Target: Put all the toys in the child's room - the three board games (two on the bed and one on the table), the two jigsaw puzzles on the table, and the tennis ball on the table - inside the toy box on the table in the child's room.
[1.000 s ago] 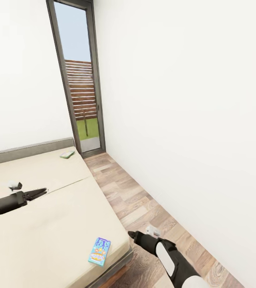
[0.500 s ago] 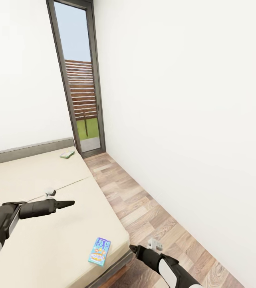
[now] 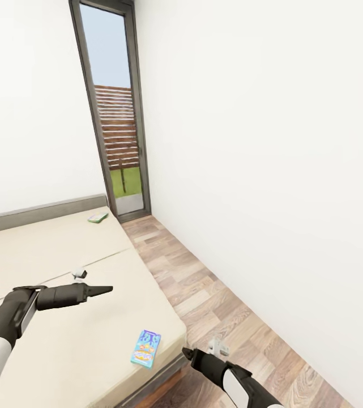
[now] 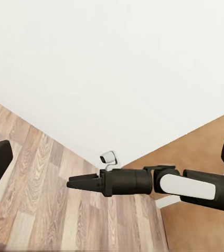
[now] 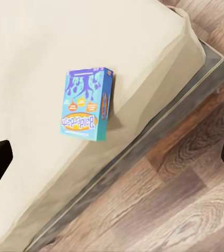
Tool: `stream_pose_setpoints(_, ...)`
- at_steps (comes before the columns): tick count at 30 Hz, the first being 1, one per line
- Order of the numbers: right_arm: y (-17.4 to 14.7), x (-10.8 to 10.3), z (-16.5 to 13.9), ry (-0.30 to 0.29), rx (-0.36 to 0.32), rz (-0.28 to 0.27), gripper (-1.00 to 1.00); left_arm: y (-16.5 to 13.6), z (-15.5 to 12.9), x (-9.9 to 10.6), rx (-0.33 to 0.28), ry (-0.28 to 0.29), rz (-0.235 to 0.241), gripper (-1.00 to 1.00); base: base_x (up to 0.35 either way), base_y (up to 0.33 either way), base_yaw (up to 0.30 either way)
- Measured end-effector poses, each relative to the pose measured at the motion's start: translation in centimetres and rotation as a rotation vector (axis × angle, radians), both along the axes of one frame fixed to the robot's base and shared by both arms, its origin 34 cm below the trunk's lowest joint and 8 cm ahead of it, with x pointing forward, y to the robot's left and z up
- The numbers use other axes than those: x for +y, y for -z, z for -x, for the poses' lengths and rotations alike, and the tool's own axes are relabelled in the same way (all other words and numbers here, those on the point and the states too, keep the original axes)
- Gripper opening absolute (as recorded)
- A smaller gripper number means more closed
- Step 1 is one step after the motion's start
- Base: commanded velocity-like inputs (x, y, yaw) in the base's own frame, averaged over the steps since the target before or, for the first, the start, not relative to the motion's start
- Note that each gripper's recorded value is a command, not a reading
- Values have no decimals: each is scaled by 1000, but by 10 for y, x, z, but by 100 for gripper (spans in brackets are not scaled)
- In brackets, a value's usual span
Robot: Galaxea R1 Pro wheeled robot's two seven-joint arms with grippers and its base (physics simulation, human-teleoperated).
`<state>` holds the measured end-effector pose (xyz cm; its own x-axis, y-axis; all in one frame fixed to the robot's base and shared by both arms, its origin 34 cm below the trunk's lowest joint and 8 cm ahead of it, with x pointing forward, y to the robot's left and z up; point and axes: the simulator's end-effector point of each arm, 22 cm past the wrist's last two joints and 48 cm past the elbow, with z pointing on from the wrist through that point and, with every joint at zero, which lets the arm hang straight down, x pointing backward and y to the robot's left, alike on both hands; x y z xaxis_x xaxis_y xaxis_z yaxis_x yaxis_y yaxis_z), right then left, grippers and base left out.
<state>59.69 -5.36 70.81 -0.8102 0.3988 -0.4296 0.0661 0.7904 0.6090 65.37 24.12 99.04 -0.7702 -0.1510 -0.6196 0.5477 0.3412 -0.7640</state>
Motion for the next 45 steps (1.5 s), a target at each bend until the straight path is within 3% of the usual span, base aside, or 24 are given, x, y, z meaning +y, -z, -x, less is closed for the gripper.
stream_pose_setpoints(11, 15, -8, 11, 29, -13, 32, 100, 0, 0, 1, -2, -1, -3, 100, -27, 82, 0)
stream_pose_setpoints(32, 14, -2, 13, 40, -7, 13, 100, 0, 0, 0, -2, 0, 0, 100, -3, 27, 0)
stream_pose_setpoints(40, -9, 20, 7, 47, -38, -162, 100, -1, 0, 1, -2, -1, 0, 100, 0, 0, 0)
stream_pose_setpoints(45, -15, 29, 14, 53, 26, -273, 100, -1, 0, 0, -2, -1, 2, 100, 0, 0, 0)
